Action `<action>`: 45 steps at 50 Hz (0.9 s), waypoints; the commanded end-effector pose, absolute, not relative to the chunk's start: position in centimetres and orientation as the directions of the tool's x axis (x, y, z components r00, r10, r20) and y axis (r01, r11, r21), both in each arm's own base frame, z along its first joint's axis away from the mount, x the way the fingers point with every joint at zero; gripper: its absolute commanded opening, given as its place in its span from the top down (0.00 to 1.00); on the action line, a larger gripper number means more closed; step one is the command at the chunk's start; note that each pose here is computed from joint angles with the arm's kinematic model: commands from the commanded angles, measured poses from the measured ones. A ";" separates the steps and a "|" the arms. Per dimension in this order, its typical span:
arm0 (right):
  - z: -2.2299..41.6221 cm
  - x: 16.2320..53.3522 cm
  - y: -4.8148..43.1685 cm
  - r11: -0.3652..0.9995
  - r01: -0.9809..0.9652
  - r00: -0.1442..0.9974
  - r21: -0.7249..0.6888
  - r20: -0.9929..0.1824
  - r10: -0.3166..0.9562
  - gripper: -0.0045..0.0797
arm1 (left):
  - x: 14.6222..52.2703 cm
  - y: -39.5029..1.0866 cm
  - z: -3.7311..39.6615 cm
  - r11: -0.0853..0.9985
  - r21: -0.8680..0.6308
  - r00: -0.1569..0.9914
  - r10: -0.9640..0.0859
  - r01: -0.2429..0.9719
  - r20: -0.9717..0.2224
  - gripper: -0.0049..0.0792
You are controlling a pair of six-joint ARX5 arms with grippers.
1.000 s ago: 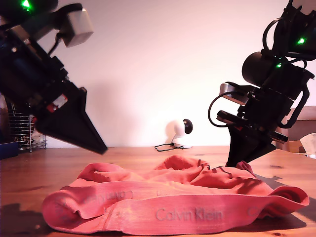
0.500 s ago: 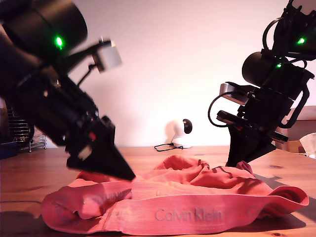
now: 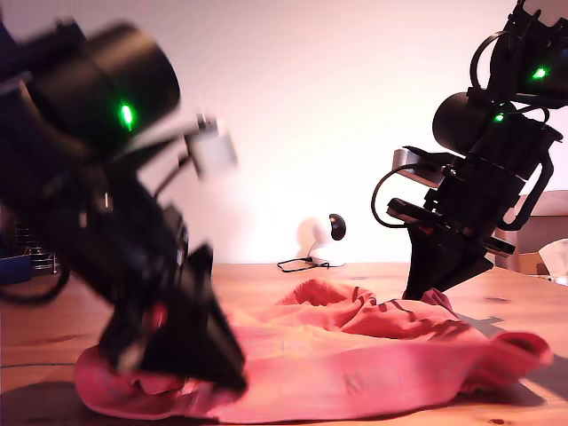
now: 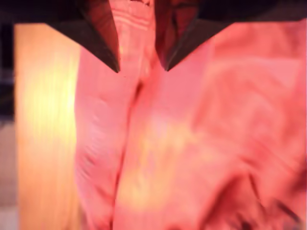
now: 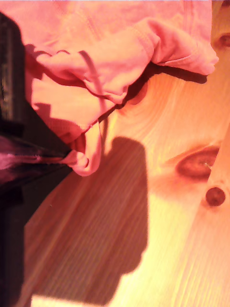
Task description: Fold the underwear in front of you. After folding it, place it to the right side.
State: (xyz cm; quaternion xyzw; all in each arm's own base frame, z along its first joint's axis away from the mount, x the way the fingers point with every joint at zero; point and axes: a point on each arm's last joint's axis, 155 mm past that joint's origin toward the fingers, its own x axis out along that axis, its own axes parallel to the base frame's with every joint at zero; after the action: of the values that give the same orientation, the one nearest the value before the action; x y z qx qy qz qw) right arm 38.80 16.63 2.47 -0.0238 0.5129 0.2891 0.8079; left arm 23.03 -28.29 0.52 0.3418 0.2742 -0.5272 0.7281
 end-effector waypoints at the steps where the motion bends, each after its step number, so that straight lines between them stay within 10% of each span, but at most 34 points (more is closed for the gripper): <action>1: 3.0 39.2 17.1 0.825 -0.502 0.316 0.260 -0.833 0.455 0.96 | 23.2 -28.4 0.3 0.201 0.226 0.301 -0.576 0.953 -0.760 0.64; 45: 3.2 39.3 17.5 0.812 -0.513 0.315 0.278 -0.819 0.479 0.96 | 23.9 -29.3 1.4 0.137 0.285 0.311 -0.574 0.949 -0.757 0.64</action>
State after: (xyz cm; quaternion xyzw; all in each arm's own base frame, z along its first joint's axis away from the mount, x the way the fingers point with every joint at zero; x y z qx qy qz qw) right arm 38.83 17.09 2.74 -0.0172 0.5074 0.3001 0.8076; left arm 24.35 -29.24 1.89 0.3772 0.2459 -0.5248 0.7223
